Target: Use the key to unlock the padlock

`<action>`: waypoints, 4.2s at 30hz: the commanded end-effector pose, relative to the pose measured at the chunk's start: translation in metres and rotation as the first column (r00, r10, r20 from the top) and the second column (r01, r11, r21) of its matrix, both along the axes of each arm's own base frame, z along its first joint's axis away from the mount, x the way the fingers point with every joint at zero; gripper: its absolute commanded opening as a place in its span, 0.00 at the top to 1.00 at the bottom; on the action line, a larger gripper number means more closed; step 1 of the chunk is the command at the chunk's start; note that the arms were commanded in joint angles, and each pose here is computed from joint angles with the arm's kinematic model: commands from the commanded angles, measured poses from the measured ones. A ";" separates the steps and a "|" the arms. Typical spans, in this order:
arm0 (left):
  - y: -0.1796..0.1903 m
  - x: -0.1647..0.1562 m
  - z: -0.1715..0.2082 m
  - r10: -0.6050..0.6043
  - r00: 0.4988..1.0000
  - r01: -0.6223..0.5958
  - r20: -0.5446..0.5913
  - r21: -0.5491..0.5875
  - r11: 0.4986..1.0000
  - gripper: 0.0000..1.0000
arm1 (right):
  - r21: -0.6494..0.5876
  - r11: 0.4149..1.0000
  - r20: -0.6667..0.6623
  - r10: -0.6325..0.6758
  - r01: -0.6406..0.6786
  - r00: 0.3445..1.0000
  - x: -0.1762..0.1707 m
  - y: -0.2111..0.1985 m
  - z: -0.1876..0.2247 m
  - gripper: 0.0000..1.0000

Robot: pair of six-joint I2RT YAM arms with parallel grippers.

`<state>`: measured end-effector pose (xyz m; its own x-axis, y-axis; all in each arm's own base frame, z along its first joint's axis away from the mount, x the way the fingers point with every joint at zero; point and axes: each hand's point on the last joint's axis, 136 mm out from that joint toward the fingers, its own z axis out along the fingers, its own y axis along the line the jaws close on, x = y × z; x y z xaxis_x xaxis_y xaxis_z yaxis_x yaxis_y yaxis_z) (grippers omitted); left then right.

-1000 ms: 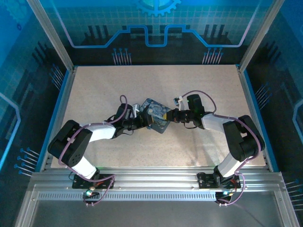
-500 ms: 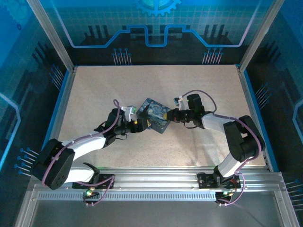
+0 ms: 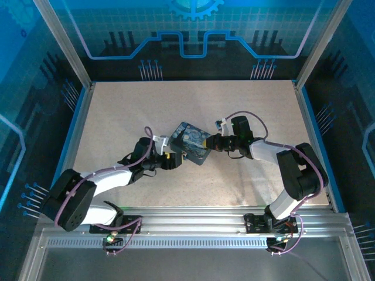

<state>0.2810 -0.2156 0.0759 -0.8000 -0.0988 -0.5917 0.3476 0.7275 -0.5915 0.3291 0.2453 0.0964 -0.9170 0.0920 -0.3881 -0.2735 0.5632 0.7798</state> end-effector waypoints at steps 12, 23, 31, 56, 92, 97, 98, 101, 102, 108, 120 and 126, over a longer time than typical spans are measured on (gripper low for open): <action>-0.009 0.015 -0.025 0.007 1.000 -0.006 0.018 -0.024 1.000 0.34 | -0.065 0.997 -0.055 -0.034 0.030 0.998 0.000 -0.010 -0.018 1.00; -0.022 0.027 -0.040 -0.005 1.000 0.005 0.017 -0.018 1.000 0.38 | -0.075 0.997 -0.061 -0.036 0.031 0.997 0.001 -0.010 -0.022 1.00; -0.032 0.024 -0.048 -0.032 0.999 0.032 0.026 0.017 0.999 0.42 | -0.075 0.997 -0.060 -0.033 0.028 0.998 0.002 -0.009 -0.022 1.00; -0.048 0.015 -0.051 -0.070 0.997 0.069 0.012 0.024 0.997 0.57 | -0.068 0.997 -0.060 -0.031 0.027 0.998 0.005 -0.007 -0.023 1.00; -0.040 0.026 -0.058 0.059 0.998 -0.058 -0.038 0.033 0.998 0.63 | -0.059 0.998 -0.068 -0.023 0.019 0.997 0.001 0.003 -0.024 1.00; -0.042 0.026 -0.058 0.067 0.997 -0.065 -0.038 0.046 0.997 0.66 | -0.057 0.998 -0.070 -0.021 0.017 0.997 0.000 0.005 -0.025 1.00; -0.043 0.026 -0.058 0.067 0.997 -0.065 -0.038 0.048 0.997 0.66 | -0.056 0.998 -0.070 -0.020 0.016 0.997 0.000 0.006 -0.025 1.00; -0.043 0.027 -0.057 0.076 0.996 -0.075 -0.038 0.038 0.996 0.71 | -0.053 0.998 -0.067 -0.017 0.013 0.998 0.000 0.008 -0.023 1.00; -0.044 0.028 -0.057 0.080 0.996 -0.078 -0.041 0.031 0.996 0.73 | -0.052 0.999 -0.065 -0.015 0.012 0.998 -0.001 0.008 -0.023 1.00; -0.045 0.026 -0.052 0.103 0.993 -0.105 -0.062 -0.026 0.994 0.75 | -0.031 0.999 -0.004 -0.019 0.019 1.000 0.005 0.010 -0.004 1.00; -0.038 0.014 -0.038 0.149 0.977 -0.157 -0.150 -0.039 0.987 0.79 | -0.051 0.998 0.223 -0.035 0.048 0.974 0.009 -0.002 0.053 1.00; -0.045 0.011 -0.027 0.141 0.965 -0.162 -0.220 -0.083 0.983 0.80 | -0.102 0.993 0.306 -0.023 0.057 0.952 -0.015 -0.016 0.057 1.00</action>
<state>0.2963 -0.2526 0.0370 -0.8572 -0.2640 -0.4421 0.1218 0.7301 -0.6723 0.3302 0.2359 0.1630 -0.7692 0.1126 -0.6290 -0.4415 0.6179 0.6505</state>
